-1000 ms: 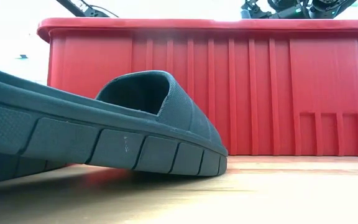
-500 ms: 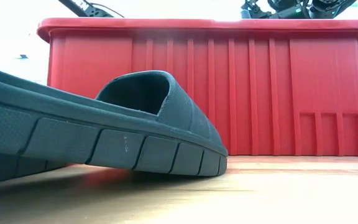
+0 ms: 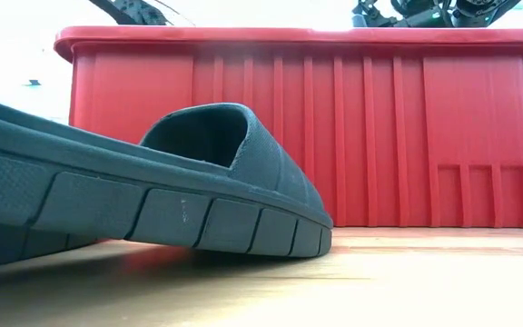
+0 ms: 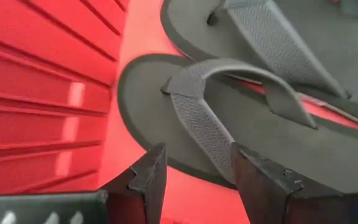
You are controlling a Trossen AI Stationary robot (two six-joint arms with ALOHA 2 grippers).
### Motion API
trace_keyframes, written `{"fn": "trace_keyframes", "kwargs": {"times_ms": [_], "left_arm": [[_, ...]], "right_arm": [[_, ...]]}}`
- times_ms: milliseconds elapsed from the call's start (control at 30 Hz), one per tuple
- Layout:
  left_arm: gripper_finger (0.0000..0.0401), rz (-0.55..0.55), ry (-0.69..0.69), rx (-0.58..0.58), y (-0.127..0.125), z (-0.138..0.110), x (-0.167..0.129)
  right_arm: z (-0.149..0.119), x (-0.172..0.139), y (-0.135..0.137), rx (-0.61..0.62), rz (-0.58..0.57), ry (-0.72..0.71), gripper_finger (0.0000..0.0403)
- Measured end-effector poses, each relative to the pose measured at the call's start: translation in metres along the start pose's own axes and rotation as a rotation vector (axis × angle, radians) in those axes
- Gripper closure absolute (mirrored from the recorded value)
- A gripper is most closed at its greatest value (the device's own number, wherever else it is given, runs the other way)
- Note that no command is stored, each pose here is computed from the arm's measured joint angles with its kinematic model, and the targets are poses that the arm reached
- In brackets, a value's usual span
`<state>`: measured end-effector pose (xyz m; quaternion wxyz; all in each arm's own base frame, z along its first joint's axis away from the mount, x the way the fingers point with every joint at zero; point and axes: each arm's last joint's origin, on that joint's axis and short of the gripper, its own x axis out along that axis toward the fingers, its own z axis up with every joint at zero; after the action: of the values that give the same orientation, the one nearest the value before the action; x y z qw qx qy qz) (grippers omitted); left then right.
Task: Pick and place slides into bin
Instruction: Put the black slide into the red bin
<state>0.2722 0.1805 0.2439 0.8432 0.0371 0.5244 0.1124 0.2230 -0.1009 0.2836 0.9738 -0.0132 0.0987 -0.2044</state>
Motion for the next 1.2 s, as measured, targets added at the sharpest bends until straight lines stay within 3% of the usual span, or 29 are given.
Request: {"fn": "trace_keyframes", "kwargs": {"times_ms": [267, 467, 600, 800, 900, 1200], "left_arm": [[0.0228, 0.034, -0.188, -0.051, -0.028, 0.007, -0.073], [0.0228, 0.119, -0.306, -0.117, -0.067, 0.010, -0.118], [0.0229, 0.119, -0.367, -0.187, -0.096, 0.011, -0.135], [0.0229, 0.009, -0.397, -0.194, -0.149, 0.011, -0.147], [0.0229, -0.090, -0.404, -0.269, -0.174, 0.009, -0.152], [0.0229, -0.284, -0.277, -0.318, -0.258, -0.004, -0.146]], "right_arm": [[0.000, 0.000, 0.002, -0.003, 0.064, 0.001, 0.0273], [0.008, -0.012, 0.006, -0.080, 0.174, -0.053, 0.0273], [0.018, -0.031, 0.011, -0.098, 0.228, -0.103, 0.0273], [0.024, -0.069, 0.021, -0.146, 0.288, -0.097, 0.0273], [0.024, -0.088, 0.022, -0.149, 0.307, -0.086, 0.0273], [0.023, -0.122, 0.020, -0.101, 0.315, -0.089, 0.0273]]}}
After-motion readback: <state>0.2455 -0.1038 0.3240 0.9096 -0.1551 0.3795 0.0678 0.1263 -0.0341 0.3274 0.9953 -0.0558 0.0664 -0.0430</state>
